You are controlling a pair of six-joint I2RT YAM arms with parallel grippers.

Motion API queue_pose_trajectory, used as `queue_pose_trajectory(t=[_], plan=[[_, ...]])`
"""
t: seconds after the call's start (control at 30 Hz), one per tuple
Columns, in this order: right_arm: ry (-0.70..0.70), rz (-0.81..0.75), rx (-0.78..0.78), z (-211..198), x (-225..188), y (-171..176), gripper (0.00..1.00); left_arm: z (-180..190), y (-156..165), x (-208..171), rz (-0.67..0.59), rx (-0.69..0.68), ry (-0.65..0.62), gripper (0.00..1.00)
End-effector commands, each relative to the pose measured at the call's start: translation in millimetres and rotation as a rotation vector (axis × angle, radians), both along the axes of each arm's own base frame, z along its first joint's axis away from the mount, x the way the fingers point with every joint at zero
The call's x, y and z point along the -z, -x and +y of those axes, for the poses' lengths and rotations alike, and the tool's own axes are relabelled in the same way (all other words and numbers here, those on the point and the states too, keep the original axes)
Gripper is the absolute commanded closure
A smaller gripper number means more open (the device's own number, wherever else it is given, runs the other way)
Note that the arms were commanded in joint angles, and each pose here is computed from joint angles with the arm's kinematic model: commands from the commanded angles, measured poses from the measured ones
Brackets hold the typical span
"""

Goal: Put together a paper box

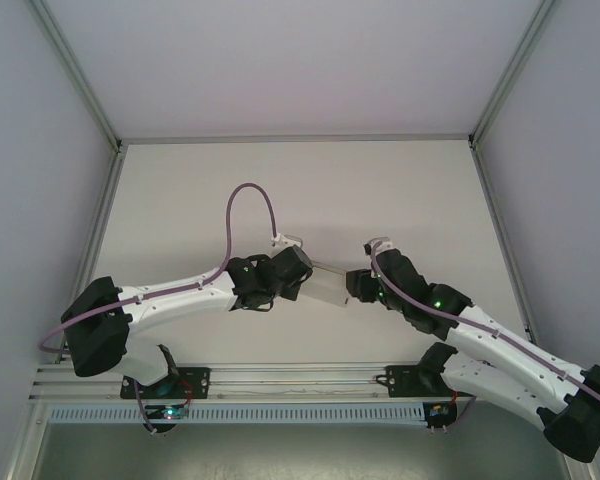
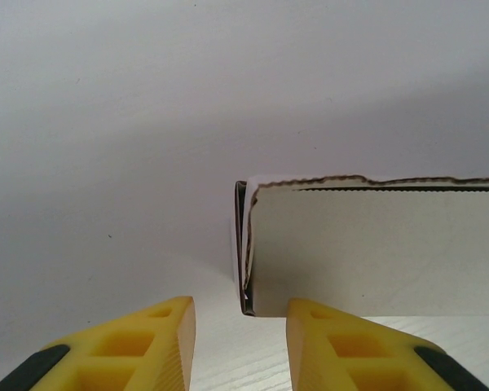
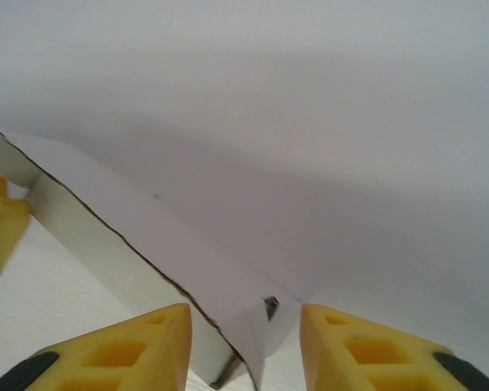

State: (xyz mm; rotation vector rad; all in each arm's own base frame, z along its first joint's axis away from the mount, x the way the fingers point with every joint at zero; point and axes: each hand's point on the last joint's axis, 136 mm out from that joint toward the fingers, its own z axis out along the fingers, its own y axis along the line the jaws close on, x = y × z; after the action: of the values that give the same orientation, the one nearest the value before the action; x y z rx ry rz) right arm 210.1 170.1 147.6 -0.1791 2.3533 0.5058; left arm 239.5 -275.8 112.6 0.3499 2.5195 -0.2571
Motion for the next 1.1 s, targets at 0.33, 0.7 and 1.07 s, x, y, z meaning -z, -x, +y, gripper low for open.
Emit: queue_pose_trajectory(t=[0.33,0.7,1.07], plan=[[0.167,0.092,-0.05,-2,12,3,0.78,-5,-1,-4,-0.027,0.029,0.007,0.66],[0.086,0.048,-0.105,6,-10,10,0.64,-3,-2,-1,-0.027,0.029,-0.006,0.66],[0.17,0.095,-0.128,3,10,10,0.7,-4,0,2,-0.018,0.037,-0.009,0.66]])
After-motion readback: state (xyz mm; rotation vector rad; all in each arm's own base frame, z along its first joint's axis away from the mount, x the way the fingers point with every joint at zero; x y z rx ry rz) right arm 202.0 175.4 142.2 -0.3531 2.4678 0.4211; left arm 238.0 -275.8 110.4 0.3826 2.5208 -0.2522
